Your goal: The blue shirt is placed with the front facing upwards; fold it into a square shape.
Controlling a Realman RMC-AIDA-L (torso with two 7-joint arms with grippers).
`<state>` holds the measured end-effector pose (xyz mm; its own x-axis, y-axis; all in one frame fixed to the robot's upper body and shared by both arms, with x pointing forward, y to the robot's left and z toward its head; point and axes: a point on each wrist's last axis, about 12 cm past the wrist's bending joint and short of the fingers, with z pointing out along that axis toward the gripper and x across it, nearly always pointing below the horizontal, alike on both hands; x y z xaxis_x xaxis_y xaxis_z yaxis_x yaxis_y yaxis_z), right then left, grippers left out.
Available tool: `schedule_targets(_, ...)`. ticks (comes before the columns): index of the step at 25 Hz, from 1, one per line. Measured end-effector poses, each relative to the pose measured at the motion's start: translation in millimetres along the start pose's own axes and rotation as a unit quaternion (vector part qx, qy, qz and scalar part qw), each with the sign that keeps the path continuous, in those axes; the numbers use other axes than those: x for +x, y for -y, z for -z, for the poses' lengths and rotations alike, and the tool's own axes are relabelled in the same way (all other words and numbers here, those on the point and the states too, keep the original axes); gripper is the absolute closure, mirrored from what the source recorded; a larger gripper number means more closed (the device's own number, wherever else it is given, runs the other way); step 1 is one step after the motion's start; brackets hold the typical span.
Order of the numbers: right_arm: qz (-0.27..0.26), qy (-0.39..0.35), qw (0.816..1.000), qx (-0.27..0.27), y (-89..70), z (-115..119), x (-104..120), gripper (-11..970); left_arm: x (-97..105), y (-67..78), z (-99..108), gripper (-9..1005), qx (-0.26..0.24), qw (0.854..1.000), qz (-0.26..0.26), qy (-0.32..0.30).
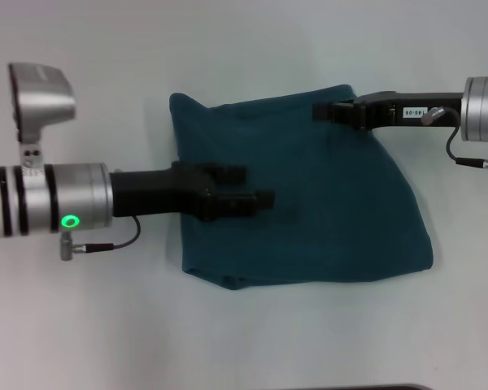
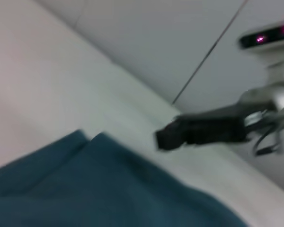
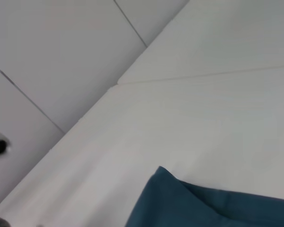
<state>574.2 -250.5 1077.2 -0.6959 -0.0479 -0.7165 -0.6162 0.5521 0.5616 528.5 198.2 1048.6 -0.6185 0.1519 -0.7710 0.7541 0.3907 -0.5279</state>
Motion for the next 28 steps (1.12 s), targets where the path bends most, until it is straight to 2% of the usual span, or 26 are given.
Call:
schedule_targets(3,0.003,0.001,1.000,-0.002,-0.7,0.2,-2.8,929,5.0,-4.3,-4.7,186,-0.020,1.000,0.003,-0.011)
schedule_targets(12,0.008,0.002,1.000,-0.003,-1.6,-0.2,-6.4,929,11.0,-12.1,0.2,187,-0.053,0.998,0.006,-0.017)
schedule_targets(14,0.009,0.002,1.000,-0.004,-1.8,-0.2,-6.5,929,11.2,-11.2,1.2,187,-0.049,0.999,0.005,-0.018)
schedule_targets(20,0.010,0.003,1.000,-0.003,-1.7,1.0,-7.0,928,0.9,3.4,13.1,186,0.008,1.000,-0.015,0.004)
schedule_targets(24,0.007,0.003,1.000,-0.002,-1.3,1.4,-5.3,928,-0.9,0.4,17.4,187,-0.006,1.000,-0.011,0.025)
schedule_targets(28,0.005,0.003,1.000,-0.002,-1.0,1.6,-3.8,929,-2.0,-1.0,9.1,190,-0.011,1.000,-0.004,0.026)
